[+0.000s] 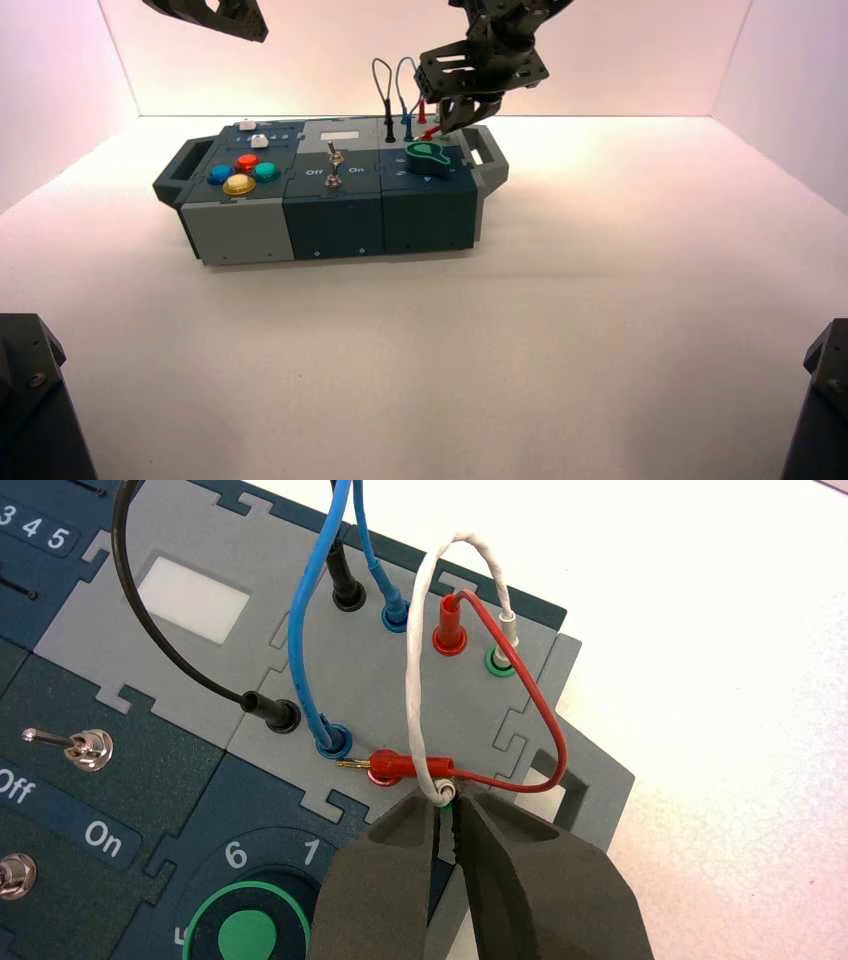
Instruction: Insert the white wire.
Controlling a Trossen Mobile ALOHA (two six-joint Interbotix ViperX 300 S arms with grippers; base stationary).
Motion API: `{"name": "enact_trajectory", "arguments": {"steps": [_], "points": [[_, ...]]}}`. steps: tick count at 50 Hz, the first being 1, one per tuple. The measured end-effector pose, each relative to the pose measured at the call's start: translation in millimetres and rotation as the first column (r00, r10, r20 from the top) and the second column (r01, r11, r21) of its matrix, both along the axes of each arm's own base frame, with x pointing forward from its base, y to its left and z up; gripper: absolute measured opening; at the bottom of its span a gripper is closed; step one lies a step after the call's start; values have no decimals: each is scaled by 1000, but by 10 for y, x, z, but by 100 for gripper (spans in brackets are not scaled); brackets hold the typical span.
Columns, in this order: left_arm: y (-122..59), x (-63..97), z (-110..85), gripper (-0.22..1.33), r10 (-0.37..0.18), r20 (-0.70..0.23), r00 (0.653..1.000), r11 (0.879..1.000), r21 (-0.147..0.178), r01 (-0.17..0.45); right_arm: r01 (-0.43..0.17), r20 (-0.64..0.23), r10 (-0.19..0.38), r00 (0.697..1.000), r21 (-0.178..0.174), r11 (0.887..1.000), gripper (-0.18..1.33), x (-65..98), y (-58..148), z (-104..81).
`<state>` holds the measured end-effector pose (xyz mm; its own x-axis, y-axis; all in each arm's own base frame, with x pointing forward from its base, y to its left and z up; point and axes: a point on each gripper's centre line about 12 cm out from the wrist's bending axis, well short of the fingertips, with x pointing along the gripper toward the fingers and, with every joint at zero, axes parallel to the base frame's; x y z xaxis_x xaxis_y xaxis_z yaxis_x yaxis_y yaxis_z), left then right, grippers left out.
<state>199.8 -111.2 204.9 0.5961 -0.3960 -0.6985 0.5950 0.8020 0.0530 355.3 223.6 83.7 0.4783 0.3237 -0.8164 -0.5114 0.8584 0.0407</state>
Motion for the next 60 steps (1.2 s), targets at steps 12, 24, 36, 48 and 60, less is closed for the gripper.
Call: {"name": "enact_trajectory", "arguments": {"steps": [12, 24, 36, 48, 60], "points": [[3, 3, -8, 28, 0, -3, 1000, 1000, 4, 0, -4, -3, 4, 1000, -4, 1000, 1, -11, 0, -20], [15, 8, -17, 27, 7, -7, 1000, 1000, 3, -7, -4, -15, 4, 1000, -10, 1000, 6, -20, -23, 14], [19, 11, -4, 27, 9, -1, 1000, 1000, 2, -9, -9, -67, 7, 998, -33, 999, 31, -82, -56, -5], [33, 14, 10, 27, 15, 5, 1000, 1000, -1, -15, -30, -109, 25, 994, -50, 998, 61, -214, -73, 77], [60, 24, 35, 28, 29, 17, 999, 1000, -7, -29, -37, -94, 34, 995, -37, 999, 64, -293, -136, 460]]}}
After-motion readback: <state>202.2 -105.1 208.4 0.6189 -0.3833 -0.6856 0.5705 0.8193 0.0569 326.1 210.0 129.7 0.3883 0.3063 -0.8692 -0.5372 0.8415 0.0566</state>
